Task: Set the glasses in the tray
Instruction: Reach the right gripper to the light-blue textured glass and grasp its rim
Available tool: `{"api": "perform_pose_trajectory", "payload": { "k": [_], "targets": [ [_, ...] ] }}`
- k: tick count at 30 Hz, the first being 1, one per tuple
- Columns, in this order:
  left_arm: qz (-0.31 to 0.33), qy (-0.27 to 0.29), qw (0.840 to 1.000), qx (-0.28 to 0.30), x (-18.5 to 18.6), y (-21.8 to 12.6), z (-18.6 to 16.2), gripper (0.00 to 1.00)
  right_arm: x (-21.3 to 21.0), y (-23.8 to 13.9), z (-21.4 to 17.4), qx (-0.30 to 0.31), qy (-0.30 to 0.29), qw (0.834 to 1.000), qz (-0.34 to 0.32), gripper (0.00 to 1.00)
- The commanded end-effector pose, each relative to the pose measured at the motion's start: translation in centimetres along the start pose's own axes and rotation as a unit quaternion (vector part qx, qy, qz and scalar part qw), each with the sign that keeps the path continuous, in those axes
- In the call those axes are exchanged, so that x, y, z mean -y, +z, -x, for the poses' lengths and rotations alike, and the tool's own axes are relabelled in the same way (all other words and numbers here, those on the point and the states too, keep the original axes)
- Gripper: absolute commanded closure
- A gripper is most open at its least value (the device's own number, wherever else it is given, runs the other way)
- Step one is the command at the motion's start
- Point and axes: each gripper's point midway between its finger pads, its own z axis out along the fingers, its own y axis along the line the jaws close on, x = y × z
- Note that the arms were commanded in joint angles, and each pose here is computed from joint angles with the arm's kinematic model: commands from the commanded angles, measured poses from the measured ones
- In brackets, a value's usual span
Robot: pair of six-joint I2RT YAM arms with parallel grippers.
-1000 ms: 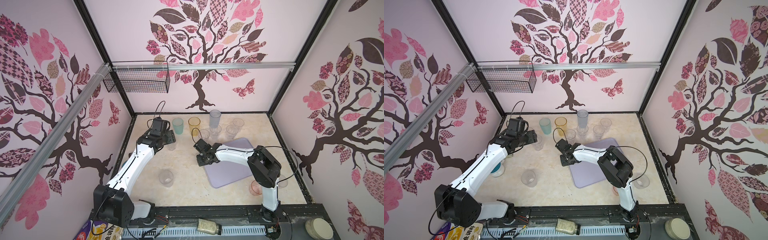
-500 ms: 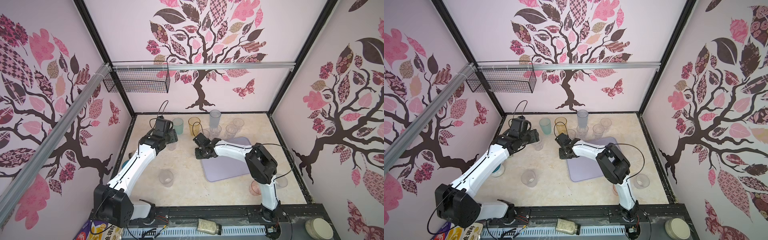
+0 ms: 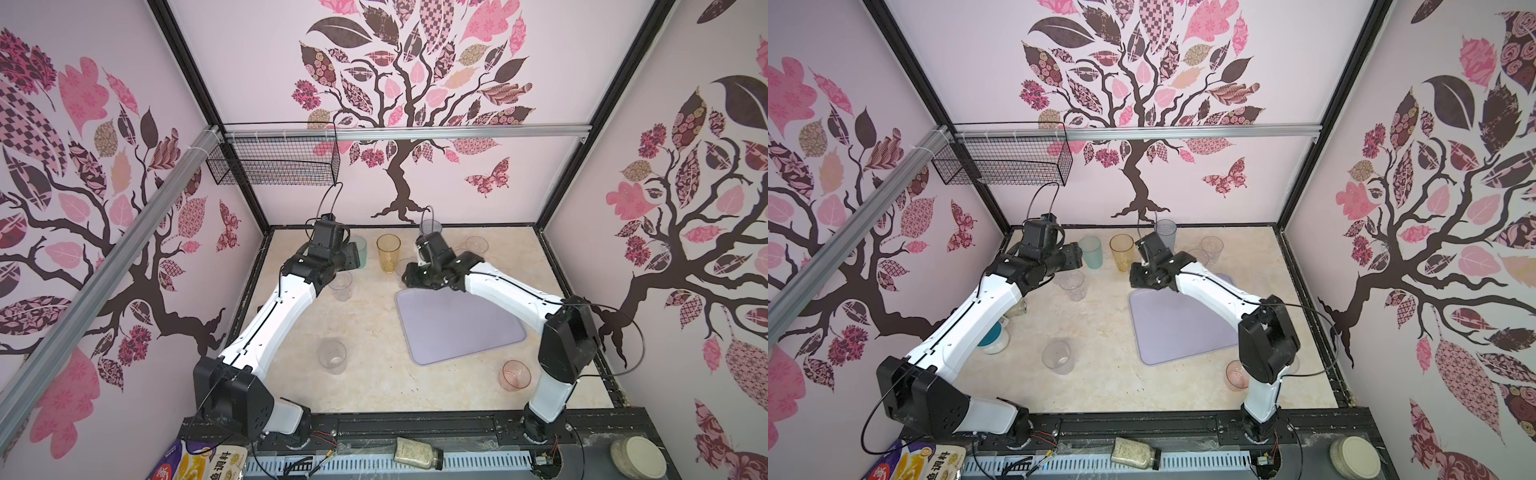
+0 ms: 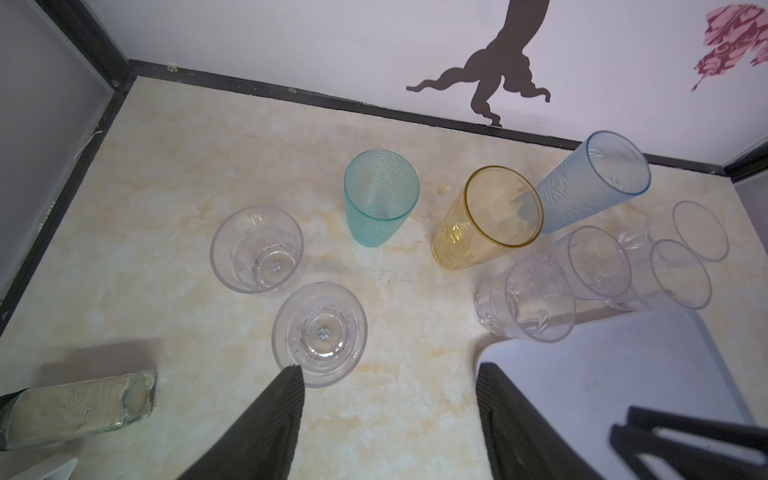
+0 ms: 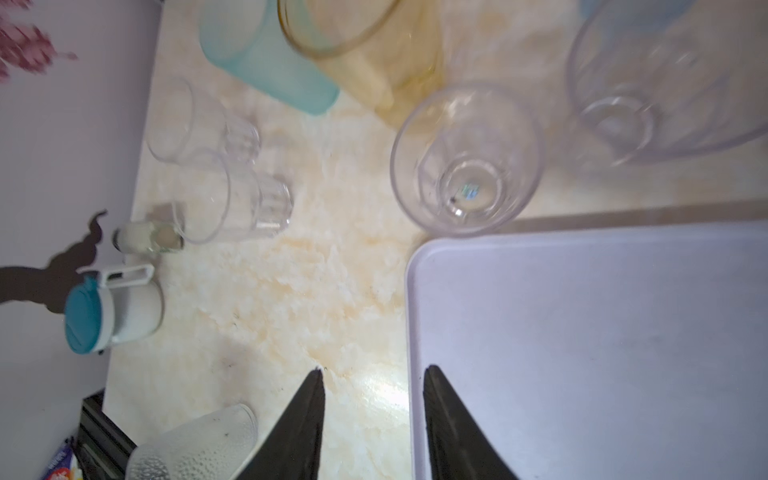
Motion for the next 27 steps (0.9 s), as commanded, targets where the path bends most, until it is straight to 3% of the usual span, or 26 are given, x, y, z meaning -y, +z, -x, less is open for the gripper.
{"api": "perform_pose_trajectory", "payload": {
  "k": [1,9,14,20,27],
  "targets": [
    [-0.024,0.03,0.999,0.001,3.1,0.2,-0.6,0.31,2.4,-2.5,3.8,0.029,0.009,0.999,-0.017,0.57],
    [-0.071,0.029,0.997,-0.031,7.2,3.0,-5.6,0.3,4.7,-1.2,9.7,0.064,0.032,0.995,-0.066,0.52],
    [-0.056,0.03,0.997,-0.042,6.8,3.8,-7.2,0.3,8.5,-0.2,13.9,0.092,0.041,0.984,-0.144,0.49],
    [-0.053,0.044,0.997,-0.042,6.4,3.7,-7.6,0.3,11.7,1.7,18.3,0.112,0.065,0.981,-0.143,0.5],
    [-0.06,0.045,0.995,-0.065,6.9,5.2,-8.9,0.3,13.6,6.2,18.6,0.101,0.071,0.985,-0.119,0.48]
  ]
}}
